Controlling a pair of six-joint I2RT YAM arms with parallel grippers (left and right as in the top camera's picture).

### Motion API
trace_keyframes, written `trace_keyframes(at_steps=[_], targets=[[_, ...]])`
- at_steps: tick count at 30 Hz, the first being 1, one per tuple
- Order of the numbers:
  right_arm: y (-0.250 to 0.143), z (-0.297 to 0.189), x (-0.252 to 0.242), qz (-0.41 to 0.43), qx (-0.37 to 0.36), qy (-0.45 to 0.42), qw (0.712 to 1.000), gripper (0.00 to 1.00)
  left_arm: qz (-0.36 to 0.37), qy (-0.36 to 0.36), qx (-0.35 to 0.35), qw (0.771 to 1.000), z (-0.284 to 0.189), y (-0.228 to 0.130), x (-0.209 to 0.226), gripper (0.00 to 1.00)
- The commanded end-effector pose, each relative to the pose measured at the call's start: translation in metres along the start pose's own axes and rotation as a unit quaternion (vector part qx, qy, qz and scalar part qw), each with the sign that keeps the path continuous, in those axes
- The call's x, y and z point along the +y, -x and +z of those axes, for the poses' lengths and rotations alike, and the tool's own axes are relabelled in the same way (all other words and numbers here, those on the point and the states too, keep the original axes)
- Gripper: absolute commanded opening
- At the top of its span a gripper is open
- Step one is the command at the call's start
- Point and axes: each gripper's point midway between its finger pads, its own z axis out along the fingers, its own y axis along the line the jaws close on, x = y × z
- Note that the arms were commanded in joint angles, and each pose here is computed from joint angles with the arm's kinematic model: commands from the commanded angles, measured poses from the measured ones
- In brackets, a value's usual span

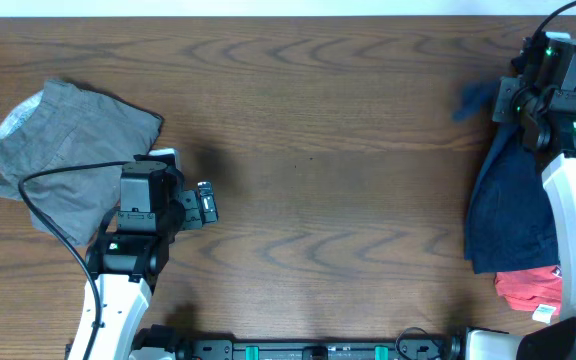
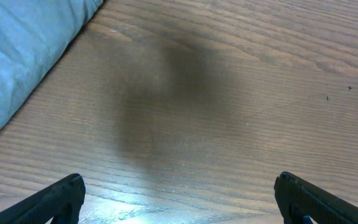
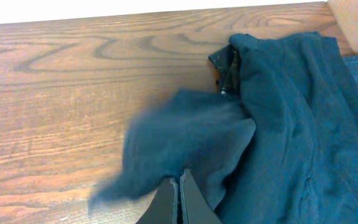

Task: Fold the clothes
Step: 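Lift the navy pants with the right gripper and drag them toward center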

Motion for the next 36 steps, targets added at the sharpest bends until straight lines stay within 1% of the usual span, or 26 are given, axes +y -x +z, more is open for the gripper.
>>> trace_keyframes(at_steps=[1,3,4,5,6,7,9,11,15,18,25,26,28,29,32,33,35,36], targets=[[0.004,-0.004,0.003,0.006,-0.008,0.008,1.0,0.01,0.0,-0.001,-0.011,1.0,-0.004,0.009,0.0,0.98],[0.002,-0.003,0.005,0.004,-0.003,0.012,1.0,0.01,0.0,-0.001,-0.011,1.0,-0.004,0.009,0.0,0.98],[-0.002,-0.003,0.006,0.001,0.003,0.016,1.0,0.06,0.0,-0.001,-0.011,1.0,-0.004,0.009,0.0,0.98],[-0.006,-0.002,0.007,-0.004,0.011,0.019,1.0,0.21,0.0,-0.001,-0.011,1.0,-0.004,0.009,0.0,0.98],[-0.011,-0.001,0.007,-0.01,0.022,0.017,1.0,0.42,0.0,-0.001,-0.011,1.0,-0.004,0.009,0.0,0.98],[-0.017,0.002,0.004,-0.013,0.034,0.008,0.999,0.48,0.0,-0.001,-0.011,1.0,-0.004,0.009,0.0,0.98],[-0.031,0.009,-0.006,-0.012,0.061,-0.019,0.998,0.5,0.0,-0.001,-0.011,1.0,-0.004,0.009,0.0,0.98],[-0.045,0.017,-0.008,-0.003,0.089,-0.027,0.996,0.5,0.0,-0.001,-0.011,1.0,-0.004,0.009,0.0,0.98],[-0.073,0.038,0.001,0.007,0.145,-0.012,0.989,0.54,0.0,-0.001,-0.011,1.0,-0.004,0.009,0.0,0.98],[-0.095,0.056,0.011,0.012,0.188,0.004,0.982,0.55,0.0,-0.001,-0.011,1.0,-0.004,0.009,0.0,0.98],[-0.153,0.096,0.022,0.026,0.285,-0.007,0.958,0.53,0.0,-0.001,-0.011,1.0,-0.004,0.009,0.0,0.98],[-0.159,0.1,0.021,0.029,0.295,-0.012,0.955,0.5,0.0,-0.001,-0.011,1.0,-0.004,0.009,0.0,0.98],[-0.172,0.108,0.016,0.035,0.313,-0.034,0.948,0.38,0.0,-0.001,-0.011,1.0,-0.004,0.009,0.0,0.98],[-0.178,0.111,0.012,0.04,0.321,-0.049,0.945,0.35,0.0,-0.001,-0.011,1.0,-0.004,0.009,0.0,0.98],[-0.19,0.116,0.009,0.043,0.336,-0.065,0.939,0.34,0.0,-0.001,-0.011,1.0,-0.004,0.009,0.0,0.98],[-0.192,0.117,0.009,0.041,0.34,-0.065,0.937,0.3,0.0,-0.001,-0.011,1.0,-0.004,0.009,0.0,0.98],[-0.196,0.116,0.009,0.041,0.348,-0.066,0.934,0.01,0.0,-0.001,-0.011,1.0,-0.004,0.009,0.0,0.98],[-0.197,0.115,0.009,0.041,0.35,-0.064,0.934,0.01,0.0,-0.001,-0.011,1.0,-0.004,0.009,0.0,0.98]])
